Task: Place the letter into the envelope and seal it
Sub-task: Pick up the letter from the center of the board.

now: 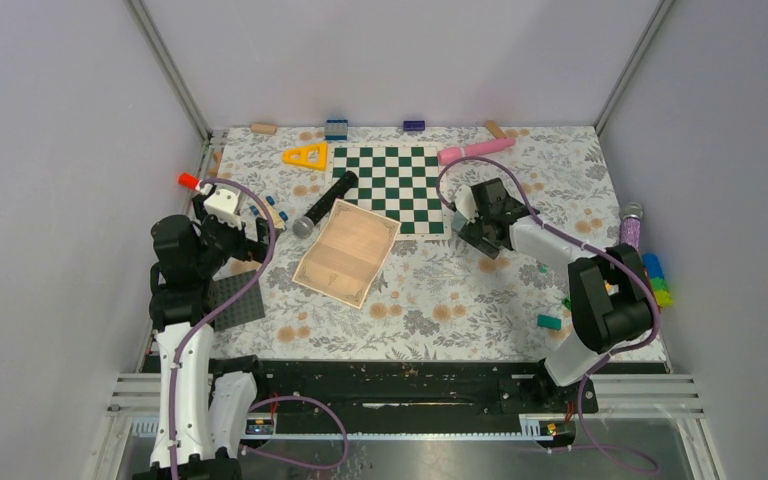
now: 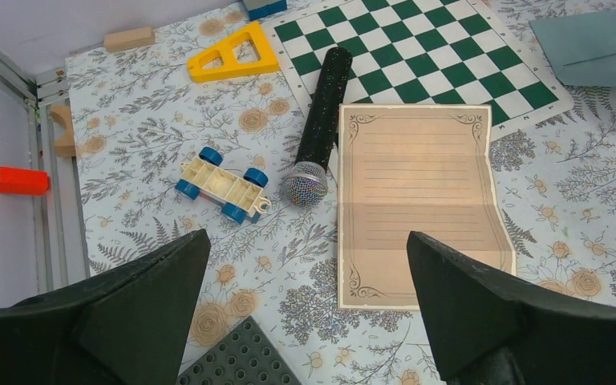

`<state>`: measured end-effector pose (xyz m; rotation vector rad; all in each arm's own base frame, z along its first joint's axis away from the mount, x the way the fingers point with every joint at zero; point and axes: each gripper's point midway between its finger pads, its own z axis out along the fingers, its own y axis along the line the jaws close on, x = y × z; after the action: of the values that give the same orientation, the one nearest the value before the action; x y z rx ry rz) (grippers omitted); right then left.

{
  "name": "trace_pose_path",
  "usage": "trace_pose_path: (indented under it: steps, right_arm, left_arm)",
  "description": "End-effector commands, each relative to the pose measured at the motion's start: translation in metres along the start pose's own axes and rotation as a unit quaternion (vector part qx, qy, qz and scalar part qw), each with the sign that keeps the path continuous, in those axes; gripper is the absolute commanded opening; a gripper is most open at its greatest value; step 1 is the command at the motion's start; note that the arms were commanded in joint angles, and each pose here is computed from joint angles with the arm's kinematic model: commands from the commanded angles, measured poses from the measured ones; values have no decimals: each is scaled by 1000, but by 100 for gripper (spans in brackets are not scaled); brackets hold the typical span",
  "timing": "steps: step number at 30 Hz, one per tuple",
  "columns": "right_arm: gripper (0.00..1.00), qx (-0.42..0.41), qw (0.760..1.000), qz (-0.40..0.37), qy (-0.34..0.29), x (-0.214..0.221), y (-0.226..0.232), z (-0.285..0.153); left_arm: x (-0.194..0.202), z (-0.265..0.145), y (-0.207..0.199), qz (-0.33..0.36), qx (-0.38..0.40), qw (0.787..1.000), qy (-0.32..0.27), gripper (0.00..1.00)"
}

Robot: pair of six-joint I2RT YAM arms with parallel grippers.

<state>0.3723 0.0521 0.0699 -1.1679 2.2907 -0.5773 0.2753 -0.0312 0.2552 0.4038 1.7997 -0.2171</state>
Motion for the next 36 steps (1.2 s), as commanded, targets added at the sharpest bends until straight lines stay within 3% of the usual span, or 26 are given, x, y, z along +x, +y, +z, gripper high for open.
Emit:
trace_pose_path:
  steps: [1, 16, 21, 27, 31, 36]
  right_arm:
    - [99, 33, 999, 10, -7, -3, -15, -11]
    - [99, -9, 996, 64, -69, -24, -4, -26]
    - [99, -63, 988, 104, -100, -45, 5, -38]
    - [99, -164, 960, 167, -153, -107, 4, -72]
    - [97, -242, 928, 209, -190, -151, 8, -96]
    - [96, -307, 902, 234, -192, -189, 22, -94]
  left_arm:
    - [-8, 2, 2, 13, 2, 1000, -19, 99]
    - [-6, 3, 1, 13, 6, 1000, -16, 99]
    - [-2, 6, -1, 12, 16, 1000, -9, 99]
    - [3, 10, -3, 7, 31, 999, 7, 99]
    - [4, 10, -7, 12, 40, 999, 6, 99]
    - [6, 10, -11, 15, 51, 999, 7, 99]
